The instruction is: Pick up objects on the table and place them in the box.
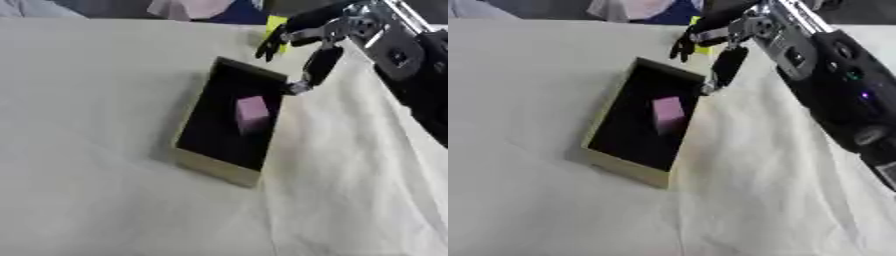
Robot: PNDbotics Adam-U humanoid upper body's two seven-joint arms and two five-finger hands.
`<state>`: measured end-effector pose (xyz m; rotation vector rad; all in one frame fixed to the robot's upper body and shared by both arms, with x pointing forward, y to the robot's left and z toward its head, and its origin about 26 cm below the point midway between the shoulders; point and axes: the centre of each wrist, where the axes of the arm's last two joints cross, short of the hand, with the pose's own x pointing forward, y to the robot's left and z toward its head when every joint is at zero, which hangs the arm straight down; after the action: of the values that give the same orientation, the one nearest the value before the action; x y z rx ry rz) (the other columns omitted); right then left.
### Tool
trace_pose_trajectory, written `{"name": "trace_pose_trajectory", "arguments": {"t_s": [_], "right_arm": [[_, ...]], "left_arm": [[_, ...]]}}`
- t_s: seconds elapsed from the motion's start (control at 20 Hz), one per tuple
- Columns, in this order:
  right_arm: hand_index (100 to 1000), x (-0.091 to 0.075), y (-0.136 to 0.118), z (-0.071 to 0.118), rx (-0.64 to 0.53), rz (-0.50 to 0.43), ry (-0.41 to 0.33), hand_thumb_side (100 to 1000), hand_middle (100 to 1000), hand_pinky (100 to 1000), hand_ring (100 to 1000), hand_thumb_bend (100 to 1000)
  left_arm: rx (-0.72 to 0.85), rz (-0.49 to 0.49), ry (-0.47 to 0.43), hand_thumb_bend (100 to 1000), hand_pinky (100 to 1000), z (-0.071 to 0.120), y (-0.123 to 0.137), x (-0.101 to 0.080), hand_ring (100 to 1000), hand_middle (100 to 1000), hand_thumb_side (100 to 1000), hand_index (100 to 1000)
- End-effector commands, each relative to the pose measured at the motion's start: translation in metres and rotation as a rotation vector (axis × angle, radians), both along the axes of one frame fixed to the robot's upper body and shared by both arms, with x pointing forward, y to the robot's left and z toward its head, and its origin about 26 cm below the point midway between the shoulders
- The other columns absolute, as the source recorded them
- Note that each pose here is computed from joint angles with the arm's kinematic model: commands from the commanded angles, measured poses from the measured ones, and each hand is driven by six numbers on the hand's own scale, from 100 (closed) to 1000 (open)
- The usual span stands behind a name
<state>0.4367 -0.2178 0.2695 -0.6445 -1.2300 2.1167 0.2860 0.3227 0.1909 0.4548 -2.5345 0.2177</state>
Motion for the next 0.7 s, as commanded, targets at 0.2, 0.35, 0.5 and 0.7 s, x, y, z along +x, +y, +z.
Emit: {"name": "trace_pose_trajectory", "arguments": {"t_s": [0.2,0.35,0.5,0.7], "right_arm": [[950,-0.012,-0.026,0.035,0.054,-0.114,-0.178,334,794,912,882,351],[951,-0.014,-0.032,0.04,0.093,-0.169,-0.239,340,796,912,883,347],[945,-0.013,-0.03,0.037,0.076,-0.183,-0.274,478,791,904,881,250],[957,-0.009,-0.043,0.065,0.141,-0.288,-0.387,465,801,911,895,294]], "left_arm": [[0.025,0.001,-0.035,329,687,0.011,0.002,-0.002,742,750,712,845],[0.023,0.0,-0.038,329,687,0.011,0.002,-0.002,742,750,713,845],[0.022,0.0,-0.039,328,686,0.011,0.001,-0.002,742,750,715,845],[0.018,0.002,-0.044,328,686,0.012,0.001,-0.002,742,750,715,845]]}}
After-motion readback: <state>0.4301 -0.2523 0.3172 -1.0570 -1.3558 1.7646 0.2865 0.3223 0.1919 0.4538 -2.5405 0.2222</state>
